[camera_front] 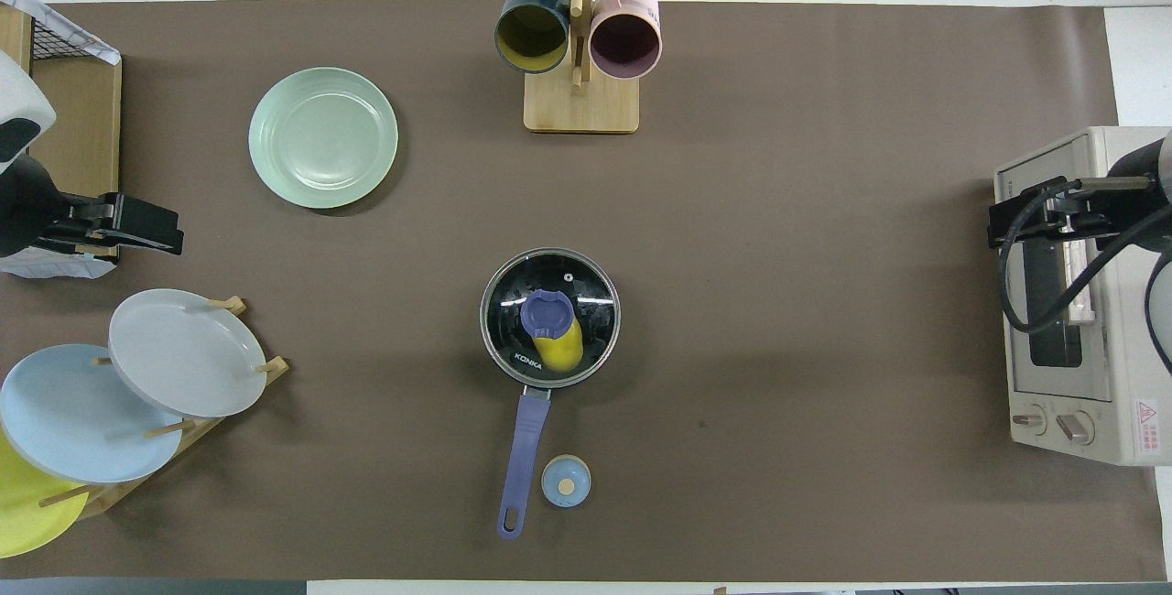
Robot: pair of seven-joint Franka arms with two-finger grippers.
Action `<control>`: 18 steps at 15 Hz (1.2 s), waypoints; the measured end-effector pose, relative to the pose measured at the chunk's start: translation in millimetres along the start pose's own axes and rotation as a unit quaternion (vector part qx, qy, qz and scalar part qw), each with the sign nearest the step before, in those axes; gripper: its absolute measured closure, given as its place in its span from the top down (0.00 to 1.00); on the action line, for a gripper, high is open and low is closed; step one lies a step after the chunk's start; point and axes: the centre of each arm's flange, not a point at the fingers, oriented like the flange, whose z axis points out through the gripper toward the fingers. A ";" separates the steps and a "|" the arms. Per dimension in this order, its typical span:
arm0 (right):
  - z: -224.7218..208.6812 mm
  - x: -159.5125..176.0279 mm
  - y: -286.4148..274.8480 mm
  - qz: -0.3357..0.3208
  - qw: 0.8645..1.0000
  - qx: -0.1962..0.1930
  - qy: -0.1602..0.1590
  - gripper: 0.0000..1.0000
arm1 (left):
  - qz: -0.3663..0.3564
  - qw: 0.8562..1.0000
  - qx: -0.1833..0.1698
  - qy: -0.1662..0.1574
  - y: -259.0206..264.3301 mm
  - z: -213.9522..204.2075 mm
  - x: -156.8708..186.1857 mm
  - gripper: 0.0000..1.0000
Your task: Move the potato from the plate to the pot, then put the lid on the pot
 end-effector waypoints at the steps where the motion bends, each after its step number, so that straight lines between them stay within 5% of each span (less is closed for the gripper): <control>1: 0.3 0.1 0.3 0.000 1.000 0.000 0.000 1.00 | 0.000 1.000 0.000 0.000 0.0 0.0 0.0 1.00; 18: 0.6 -6.9 1.3 0.000 1.000 -0.001 -0.020 1.00 | 0.000 1.000 0.000 0.000 -0.1 0.0 0.0 1.00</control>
